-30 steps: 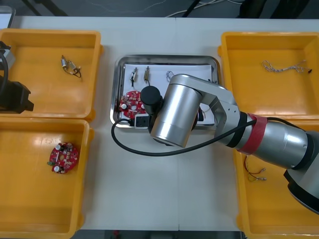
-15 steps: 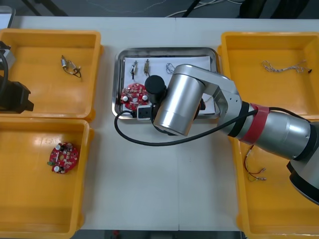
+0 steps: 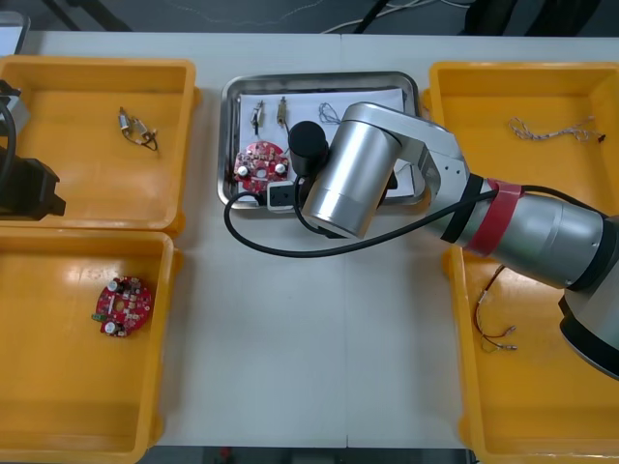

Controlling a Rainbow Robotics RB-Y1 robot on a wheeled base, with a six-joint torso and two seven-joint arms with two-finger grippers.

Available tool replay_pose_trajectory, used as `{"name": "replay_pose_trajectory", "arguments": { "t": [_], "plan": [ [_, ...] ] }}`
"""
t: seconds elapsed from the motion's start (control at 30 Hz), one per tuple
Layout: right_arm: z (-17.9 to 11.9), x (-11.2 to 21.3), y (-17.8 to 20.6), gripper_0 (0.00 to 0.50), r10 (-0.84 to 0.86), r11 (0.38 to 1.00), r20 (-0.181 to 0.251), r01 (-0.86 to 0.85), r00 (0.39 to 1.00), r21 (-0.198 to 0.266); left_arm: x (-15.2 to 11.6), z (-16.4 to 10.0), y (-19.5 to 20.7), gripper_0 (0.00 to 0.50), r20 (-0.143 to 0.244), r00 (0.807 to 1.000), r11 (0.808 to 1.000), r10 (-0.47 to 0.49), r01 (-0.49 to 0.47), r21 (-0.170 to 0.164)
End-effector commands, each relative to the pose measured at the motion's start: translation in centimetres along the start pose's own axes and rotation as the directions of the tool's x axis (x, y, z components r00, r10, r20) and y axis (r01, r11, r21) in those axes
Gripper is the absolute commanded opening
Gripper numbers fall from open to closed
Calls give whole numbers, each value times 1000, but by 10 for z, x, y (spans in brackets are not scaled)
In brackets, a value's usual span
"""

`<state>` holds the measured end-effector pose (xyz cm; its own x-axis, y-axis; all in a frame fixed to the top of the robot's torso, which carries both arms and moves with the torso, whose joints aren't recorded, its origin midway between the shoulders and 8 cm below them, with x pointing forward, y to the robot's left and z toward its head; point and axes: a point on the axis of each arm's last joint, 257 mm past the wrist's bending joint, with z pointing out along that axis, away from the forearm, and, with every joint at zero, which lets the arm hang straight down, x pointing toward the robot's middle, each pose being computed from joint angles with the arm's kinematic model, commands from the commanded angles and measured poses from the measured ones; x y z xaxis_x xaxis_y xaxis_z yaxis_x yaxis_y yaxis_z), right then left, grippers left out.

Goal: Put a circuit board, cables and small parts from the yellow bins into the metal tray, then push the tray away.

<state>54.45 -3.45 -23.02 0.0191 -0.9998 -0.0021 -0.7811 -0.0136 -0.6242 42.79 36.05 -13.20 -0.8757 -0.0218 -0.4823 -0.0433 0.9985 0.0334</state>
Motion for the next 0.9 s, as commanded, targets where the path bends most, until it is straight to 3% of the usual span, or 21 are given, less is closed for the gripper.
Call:
{"name": "replay_pose_trajectory", "arguments": {
  "t": [0.03, 0.6, 0.9],
  "plan": [
    [-10, 11, -43, 0, -17, 998, 5, 17, 1000, 66, 1, -7, 7, 500, 12, 998, 998, 58, -57, -24],
    [-2, 18, -84, 0, -34, 990, 30, 30, 999, 140, 1, -7, 7, 500, 12, 998, 998, 58, -57, -24],
    [4, 15, -95, 0, -9, 990, 70, -1, 997, 138, 1, -7, 7, 500, 12, 998, 998, 58, -57, -24]
  ]
}}
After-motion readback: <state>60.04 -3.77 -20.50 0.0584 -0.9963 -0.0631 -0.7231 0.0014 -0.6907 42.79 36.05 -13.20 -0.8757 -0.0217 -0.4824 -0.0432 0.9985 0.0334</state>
